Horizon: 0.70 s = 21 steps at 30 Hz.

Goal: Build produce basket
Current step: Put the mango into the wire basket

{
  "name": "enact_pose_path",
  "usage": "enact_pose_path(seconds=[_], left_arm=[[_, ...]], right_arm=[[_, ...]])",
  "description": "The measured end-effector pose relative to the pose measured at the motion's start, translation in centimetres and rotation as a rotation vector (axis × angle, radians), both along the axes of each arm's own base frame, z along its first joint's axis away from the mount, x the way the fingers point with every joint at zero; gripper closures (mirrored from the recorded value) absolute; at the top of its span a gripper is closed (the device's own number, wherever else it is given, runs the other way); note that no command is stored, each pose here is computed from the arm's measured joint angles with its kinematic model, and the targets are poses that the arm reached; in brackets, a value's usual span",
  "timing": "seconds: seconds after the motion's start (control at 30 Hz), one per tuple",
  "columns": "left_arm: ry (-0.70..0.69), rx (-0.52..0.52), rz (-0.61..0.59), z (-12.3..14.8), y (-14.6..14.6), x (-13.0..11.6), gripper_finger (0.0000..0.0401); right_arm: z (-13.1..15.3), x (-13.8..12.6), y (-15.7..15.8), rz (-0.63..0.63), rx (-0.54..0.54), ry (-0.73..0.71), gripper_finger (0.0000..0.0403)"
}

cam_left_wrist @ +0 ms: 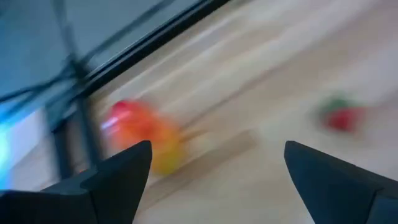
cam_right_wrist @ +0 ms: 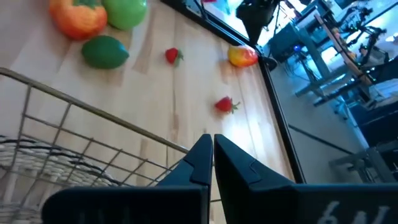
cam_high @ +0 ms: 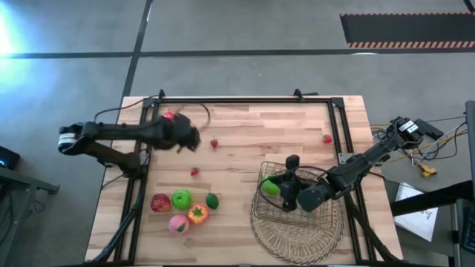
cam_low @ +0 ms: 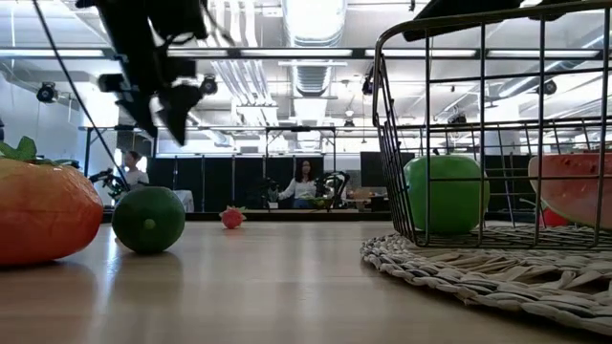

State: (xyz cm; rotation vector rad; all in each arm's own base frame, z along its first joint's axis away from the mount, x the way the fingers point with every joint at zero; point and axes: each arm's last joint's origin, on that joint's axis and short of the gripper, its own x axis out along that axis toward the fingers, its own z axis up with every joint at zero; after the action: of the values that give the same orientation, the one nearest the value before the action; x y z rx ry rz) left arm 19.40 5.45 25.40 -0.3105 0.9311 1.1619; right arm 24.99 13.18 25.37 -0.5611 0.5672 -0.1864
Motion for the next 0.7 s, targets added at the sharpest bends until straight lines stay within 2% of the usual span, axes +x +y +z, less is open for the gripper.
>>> enact_pose_path(seconds=[0.13,0.23,0.43,0.6,0.7], left_arm=[[0.032,-0.042,0.168,0.3,3.0,-2.3,0.0051],[0.016,-0.109,0.212,0.3,4.4,-3.1,0.0051],[-0.039,-0.153,0.304,-0.8,6.2,-3.4,0.0051],[-0.138,-0.183,0.352,-2.9,7.4,-3.0,0.0051],[-0.133,-0.196,0.419,-4.3,7.8,-3.3,0.0051]], right_arm=[[-0.2,0.0,-0.1,0.002,-0.008,0.007,0.0394],[-0.2,-0.1,0.0,0.003,-0.008,0.007,0.0394],[-0.4,-0.1,-0.1,0.004,-0.01,0.011,0.0394],[-0.4,-0.1,-0.1,0.004,-0.011,0.012,0.0394],[-0.4,-0.2,0.1,0.01,-0.011,0.012,0.0394]])
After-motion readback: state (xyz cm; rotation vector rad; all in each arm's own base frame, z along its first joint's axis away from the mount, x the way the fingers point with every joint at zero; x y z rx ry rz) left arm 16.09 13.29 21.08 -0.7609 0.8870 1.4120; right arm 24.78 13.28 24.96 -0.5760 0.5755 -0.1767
